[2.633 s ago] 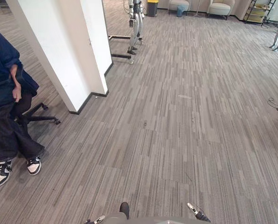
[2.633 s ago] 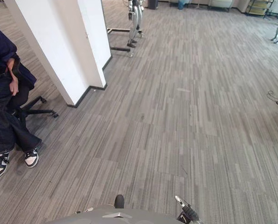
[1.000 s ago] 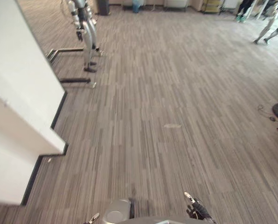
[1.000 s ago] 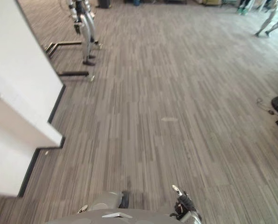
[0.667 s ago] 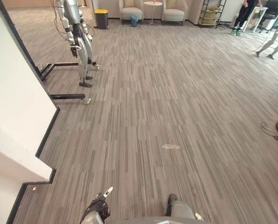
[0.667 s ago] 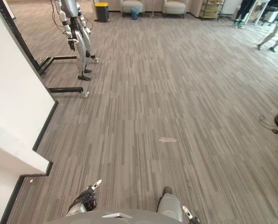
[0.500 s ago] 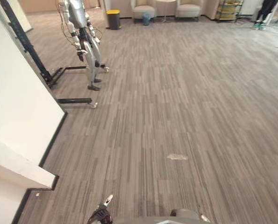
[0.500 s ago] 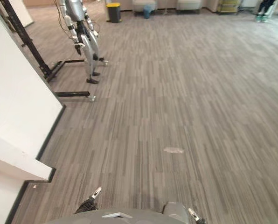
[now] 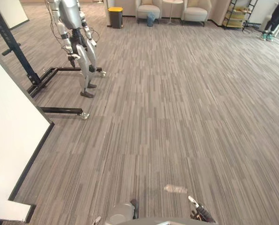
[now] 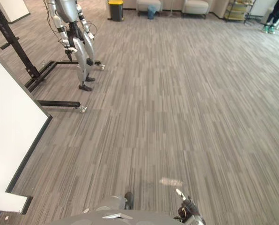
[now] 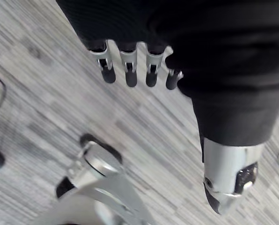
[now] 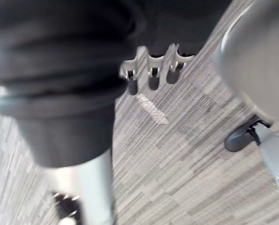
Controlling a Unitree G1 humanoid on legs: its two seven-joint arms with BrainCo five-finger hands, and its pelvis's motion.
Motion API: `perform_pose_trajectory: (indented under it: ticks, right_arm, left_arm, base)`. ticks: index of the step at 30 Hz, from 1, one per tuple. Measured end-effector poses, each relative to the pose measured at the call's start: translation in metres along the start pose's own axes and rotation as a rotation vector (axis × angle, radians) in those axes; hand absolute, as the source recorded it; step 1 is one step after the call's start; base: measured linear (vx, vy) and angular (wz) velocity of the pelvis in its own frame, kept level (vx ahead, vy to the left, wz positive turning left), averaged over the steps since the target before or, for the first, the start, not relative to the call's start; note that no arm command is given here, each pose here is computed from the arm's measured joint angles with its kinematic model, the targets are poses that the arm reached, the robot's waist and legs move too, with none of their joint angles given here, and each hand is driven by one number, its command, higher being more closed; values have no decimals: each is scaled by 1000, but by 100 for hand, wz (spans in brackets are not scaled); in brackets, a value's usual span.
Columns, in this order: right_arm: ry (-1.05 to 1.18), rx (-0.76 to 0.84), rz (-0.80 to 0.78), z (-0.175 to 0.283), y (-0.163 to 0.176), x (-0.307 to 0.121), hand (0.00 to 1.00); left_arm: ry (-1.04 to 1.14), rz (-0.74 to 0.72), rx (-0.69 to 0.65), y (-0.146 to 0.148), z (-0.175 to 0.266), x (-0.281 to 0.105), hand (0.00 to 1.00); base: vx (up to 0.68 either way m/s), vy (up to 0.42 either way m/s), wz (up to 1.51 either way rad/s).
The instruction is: Organize washtable
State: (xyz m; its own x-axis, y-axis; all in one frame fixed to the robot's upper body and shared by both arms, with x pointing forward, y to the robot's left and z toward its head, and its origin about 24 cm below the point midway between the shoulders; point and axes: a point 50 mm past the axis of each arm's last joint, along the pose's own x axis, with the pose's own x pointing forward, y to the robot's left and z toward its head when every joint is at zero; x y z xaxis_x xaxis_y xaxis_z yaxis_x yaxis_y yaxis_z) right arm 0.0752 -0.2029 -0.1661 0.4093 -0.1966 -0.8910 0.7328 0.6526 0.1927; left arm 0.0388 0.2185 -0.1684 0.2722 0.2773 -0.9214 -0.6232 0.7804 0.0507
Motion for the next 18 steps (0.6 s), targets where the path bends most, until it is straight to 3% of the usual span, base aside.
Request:
perform_pose_trajectory:
  ticks: [7,18]
  right_arm:
    - [30,6,-41,-11,-17,-6,0]
    - [49,-103,-38,-10,-22,-6,0]
  left_arm:
    - [-154,-192,53,-71,45,1,0]
    - [-69,-153,34,-61,22,2,0]
  base:
    - [-50,80,37]
    - [-8,-173,5]
